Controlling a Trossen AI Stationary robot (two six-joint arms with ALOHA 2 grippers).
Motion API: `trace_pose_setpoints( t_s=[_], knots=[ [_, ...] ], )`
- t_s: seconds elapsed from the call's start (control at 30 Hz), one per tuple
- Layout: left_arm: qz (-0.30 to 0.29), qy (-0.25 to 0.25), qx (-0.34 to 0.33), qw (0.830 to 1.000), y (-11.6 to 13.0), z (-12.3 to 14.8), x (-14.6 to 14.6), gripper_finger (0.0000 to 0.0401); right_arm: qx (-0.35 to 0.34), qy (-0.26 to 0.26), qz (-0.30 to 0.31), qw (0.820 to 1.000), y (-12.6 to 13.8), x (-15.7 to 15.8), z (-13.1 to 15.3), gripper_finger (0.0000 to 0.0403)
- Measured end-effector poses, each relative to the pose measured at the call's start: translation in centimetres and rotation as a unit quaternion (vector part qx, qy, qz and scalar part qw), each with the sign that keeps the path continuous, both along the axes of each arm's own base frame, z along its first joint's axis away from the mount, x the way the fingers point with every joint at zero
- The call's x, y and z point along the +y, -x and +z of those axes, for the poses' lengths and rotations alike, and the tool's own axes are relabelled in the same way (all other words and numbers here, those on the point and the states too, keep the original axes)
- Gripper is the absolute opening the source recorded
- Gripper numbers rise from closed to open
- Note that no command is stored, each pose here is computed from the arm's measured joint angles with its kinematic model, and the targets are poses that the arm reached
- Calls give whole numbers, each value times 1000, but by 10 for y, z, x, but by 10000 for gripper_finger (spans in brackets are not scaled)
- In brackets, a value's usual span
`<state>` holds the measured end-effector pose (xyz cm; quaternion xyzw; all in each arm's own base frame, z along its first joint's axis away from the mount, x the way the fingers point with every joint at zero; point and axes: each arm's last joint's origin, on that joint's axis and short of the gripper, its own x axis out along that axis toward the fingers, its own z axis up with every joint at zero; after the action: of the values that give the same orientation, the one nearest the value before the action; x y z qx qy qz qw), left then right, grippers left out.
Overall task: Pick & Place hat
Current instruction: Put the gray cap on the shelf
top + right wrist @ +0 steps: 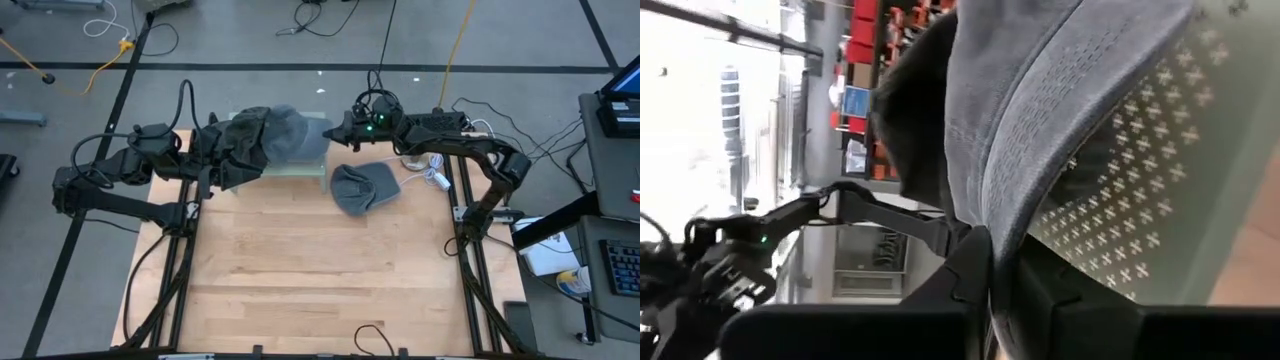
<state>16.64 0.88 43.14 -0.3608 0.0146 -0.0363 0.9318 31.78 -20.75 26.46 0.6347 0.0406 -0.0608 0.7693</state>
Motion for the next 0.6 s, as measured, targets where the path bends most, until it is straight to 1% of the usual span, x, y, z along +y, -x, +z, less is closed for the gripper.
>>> trace_pose_setpoints(
  t_s=[0.1, 0.23, 0.33, 0.4, 0.5, 0.6],
  knots=[
    [-1, 0, 0, 1000, 0, 0, 0, 113, 19, 18, -6, 1000, 1, 0, -1, 32],
    [-2, 1, 0, 1000, 0, 0, 0, 113, 64, 2, -2, 998, 3, 1, -12, 45],
    [-2, 1, 0, 1000, 0, 0, 0, 113, 81, 4, 2, 997, 5, 2, -15, 48],
    [-2, 1, 0, 1000, 0, 0, 0, 113, 88, 16, 6, 996, 5, 2, -17, 55],
    [-3, 1, 0, 1000, 0, 0, 0, 113, 86, 30, 9, 996, 5, 2, -15, 79],
    [-14, 1, 0, 1000, 0, 0, -1, 113, 85, 40, 9, 996, 7, 1, -14, 117]
  ],
)
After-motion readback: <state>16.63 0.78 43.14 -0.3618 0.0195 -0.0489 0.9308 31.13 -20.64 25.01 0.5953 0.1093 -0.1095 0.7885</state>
